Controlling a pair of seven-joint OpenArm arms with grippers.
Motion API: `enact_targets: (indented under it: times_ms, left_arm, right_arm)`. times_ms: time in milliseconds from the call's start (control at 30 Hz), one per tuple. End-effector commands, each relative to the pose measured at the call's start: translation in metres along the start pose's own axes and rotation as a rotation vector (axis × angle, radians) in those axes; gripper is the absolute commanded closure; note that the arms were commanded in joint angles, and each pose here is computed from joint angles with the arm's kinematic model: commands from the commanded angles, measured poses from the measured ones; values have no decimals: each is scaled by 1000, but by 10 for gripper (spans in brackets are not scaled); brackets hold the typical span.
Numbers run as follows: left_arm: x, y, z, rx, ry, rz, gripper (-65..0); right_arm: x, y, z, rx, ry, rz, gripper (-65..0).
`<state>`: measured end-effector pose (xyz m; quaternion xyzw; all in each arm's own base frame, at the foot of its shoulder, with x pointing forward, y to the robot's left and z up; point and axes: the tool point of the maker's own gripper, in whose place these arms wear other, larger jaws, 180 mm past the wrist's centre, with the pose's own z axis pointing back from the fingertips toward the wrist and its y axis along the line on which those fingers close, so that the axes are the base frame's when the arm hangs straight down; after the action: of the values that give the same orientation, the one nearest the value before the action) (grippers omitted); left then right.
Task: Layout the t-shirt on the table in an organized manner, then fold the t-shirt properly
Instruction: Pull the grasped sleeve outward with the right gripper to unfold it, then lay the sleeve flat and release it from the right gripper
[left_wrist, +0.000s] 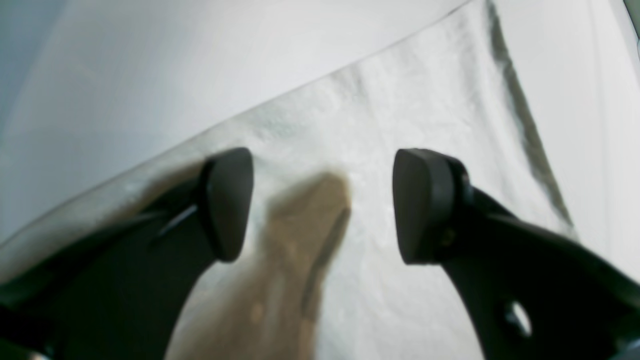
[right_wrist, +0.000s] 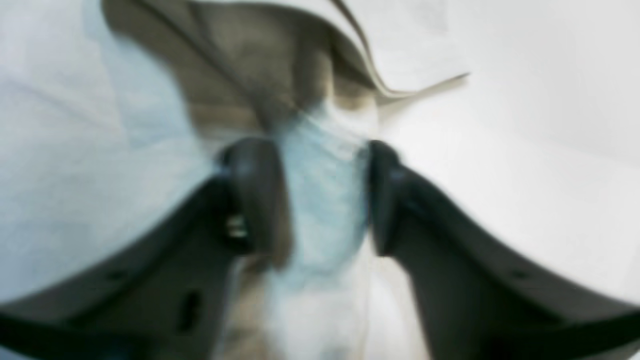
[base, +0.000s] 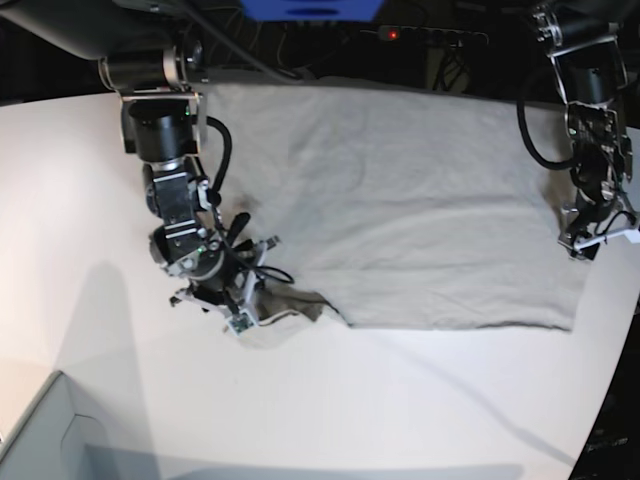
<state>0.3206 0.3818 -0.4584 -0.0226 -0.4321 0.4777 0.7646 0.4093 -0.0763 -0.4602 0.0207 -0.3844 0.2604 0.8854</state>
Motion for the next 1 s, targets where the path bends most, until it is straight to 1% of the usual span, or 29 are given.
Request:
enact_targets:
  times_ms: [0,67,100,200,300,367,433,467,600,667,767,833,900,967]
  left_arm:
    - [4,1,0,12,7,1,-430]
    - [3,1,0,11,8,2,-430]
    - [3,1,0,11,8,2,-430]
    - [3,1,0,11,8,2,-430]
    - [3,1,0,11,8,2,-430]
    - [3,1,0,11,8,2,-430]
    - [3,1,0,11,10,2,-430]
    - [3,1,0,11,10,2,-430]
    - [3,1,0,11,10,2,-430]
    - [3,1,0,11,10,2,-430]
    - [3,0,0,10,9,2,-430]
    - [3,0,0,10,9,2,-430]
    - [4,-1,-1,9,9,4,-430]
    - [4,-1,-1,9,9,4,-430]
  right_arm:
    - [24,-5,1,-8,-58,4,-139]
    - [26,-1,0,-3,-61,4,-16]
    - [26,-1,0,-5,-55,6,0]
    - [29,9,-2,13,-55,43,0]
    - [32,33,-4,57,-48,134,0]
    - [20,47,-5,76,-6,201,0]
    - [25,53,-4,72,5,266,0]
    - [33,60,-4,74,-6,284,0]
    - [53,66,5,44,-33,316,0]
    - [53,77,9,54,-40,348,-51]
    - [41,106,11,108,-30,419,-164]
    - [32,121,12,138,-22,442,-234]
    - [26,130,14,156,-18,454,-268]
    - [30,134,18,155,-40,465,-269]
